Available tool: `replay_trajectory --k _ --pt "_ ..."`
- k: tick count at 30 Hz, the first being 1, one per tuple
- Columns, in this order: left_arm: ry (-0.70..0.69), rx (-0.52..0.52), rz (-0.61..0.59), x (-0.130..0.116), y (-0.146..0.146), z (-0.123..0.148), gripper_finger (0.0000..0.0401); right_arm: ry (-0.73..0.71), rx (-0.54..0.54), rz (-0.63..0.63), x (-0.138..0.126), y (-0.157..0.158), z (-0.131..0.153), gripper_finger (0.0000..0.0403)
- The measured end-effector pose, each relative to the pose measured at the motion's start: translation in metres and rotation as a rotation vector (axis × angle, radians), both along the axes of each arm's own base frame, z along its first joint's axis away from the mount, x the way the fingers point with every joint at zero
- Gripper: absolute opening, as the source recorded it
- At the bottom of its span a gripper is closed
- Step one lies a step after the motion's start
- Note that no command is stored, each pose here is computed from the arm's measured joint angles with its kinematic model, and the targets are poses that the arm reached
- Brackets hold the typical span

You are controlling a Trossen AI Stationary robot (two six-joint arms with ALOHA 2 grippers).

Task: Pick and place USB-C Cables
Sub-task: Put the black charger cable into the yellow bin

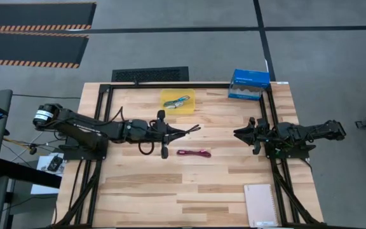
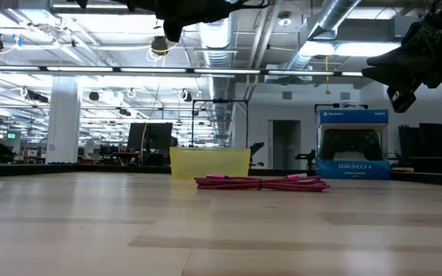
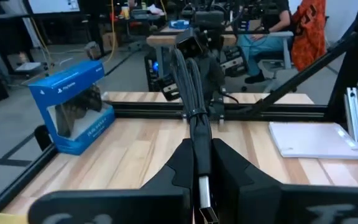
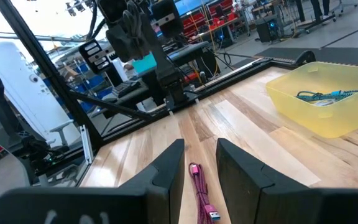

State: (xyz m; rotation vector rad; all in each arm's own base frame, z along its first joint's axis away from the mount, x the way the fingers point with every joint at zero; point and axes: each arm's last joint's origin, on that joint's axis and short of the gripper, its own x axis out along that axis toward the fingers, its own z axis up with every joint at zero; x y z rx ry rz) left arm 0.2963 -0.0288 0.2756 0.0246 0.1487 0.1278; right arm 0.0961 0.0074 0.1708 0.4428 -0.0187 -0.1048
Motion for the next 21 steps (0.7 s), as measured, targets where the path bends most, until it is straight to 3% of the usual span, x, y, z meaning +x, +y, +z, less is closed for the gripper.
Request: replay_trajectory --k 8,13,21 --pt "0.070 0.012 0.035 0.000 0.014 -0.007 0.0008 0.000 -0.007 -0.001 0.000 0.000 0.000 0.0118" --pt "0.073 -0.009 0.037 0.000 0.038 -0.007 0.0008 0.001 -0.008 -0.001 0.000 0.000 0.000 0.0118" --pt "0.082 0.030 0.139 -0.005 0.086 -0.007 0.0008 0.000 -0.009 -0.001 0.000 0.000 0.000 0.0118"
